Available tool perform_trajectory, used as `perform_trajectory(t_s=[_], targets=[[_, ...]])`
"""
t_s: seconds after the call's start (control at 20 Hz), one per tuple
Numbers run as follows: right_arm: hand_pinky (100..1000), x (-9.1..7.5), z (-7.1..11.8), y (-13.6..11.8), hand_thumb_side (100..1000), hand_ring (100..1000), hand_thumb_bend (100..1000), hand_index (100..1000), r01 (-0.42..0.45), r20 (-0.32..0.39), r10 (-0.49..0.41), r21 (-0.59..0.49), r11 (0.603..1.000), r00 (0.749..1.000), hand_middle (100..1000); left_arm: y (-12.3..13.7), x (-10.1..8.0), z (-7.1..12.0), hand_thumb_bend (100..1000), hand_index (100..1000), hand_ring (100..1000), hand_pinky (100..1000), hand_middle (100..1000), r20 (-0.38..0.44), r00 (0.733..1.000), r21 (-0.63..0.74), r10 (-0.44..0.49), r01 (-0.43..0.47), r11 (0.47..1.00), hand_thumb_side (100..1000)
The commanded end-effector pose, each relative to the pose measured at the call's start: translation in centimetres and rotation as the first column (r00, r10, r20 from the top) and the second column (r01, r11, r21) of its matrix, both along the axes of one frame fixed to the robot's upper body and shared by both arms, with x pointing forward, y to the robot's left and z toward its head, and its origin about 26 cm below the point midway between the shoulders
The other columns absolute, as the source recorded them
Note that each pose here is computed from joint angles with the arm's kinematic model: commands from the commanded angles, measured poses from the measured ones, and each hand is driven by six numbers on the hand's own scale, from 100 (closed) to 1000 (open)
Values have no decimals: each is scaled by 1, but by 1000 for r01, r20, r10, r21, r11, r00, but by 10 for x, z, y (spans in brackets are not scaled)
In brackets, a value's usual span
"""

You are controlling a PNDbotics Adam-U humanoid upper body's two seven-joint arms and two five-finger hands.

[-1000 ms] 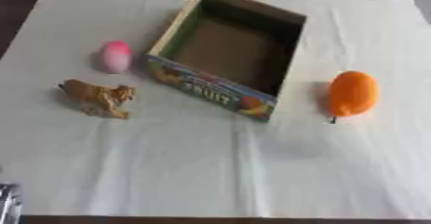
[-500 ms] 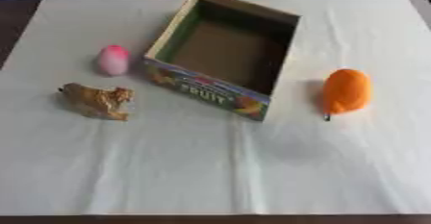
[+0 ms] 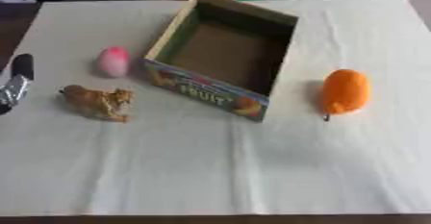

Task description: Pick up objects on the table and place them in the box.

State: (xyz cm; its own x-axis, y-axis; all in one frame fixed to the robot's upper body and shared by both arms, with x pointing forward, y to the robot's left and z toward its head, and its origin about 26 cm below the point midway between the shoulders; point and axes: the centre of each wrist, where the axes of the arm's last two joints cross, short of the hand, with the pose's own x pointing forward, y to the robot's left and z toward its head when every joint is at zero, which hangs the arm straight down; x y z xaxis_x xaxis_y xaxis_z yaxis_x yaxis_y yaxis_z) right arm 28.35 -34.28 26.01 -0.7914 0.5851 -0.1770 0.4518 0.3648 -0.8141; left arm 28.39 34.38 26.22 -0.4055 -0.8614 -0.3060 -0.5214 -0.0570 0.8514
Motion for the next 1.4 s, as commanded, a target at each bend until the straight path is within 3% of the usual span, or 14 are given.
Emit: perform_trajectory(t_s=[0.05,0.35,0.4,0.45,0.5,0.6,0.7,0.9,1.15,1.3,1.4], targets=[[759,-2,9,0,717,1000,100,880,-29,24,28,30,999,999,772,-2,-3,22,239,921,769,573,776,-34,999,110,19,-15,994,818],[756,-2,3,2,733,1000,100,874,-63,5,63,124,990,998,751,-13,-1,39,444,938,824,605,823,-148,988,257,33,6,966,872],[756,-1,2,2,735,1000,100,871,-67,2,67,136,988,998,748,-14,-1,41,533,954,835,617,844,-171,984,280,45,5,960,960],[756,-1,1,3,737,1000,100,870,-69,-1,70,147,987,998,747,-15,0,43,561,958,835,618,846,-196,979,301,60,2,954,985],[756,-1,0,3,743,1000,100,870,-71,-3,73,156,985,997,745,-16,0,43,648,965,832,619,838,-220,973,319,73,1,948,1000],[756,-1,-1,3,748,1000,100,870,-73,-11,76,167,983,997,742,-19,0,45,724,969,831,621,828,-267,958,350,102,-2,937,1000],[756,-1,-2,3,750,1000,100,869,-72,-18,77,178,981,997,739,-22,1,47,733,971,832,629,832,-309,944,363,117,3,932,1000],[755,-1,-3,4,754,1000,100,866,-72,-26,79,202,977,996,732,-24,9,45,631,977,830,647,820,-405,906,349,121,31,937,916],[753,0,-5,5,770,1000,100,864,-69,-40,80,233,970,996,724,-14,31,40,484,982,825,653,860,-568,818,250,94,62,966,739],[753,0,-6,5,775,1000,100,862,-65,-49,79,240,969,996,721,-9,40,42,447,984,826,651,878,-610,788,208,85,56,977,672],[753,0,-6,5,779,1000,100,861,-64,-52,79,243,968,996,719,-7,44,42,318,972,824,651,891,-622,779,199,84,54,978,484]])
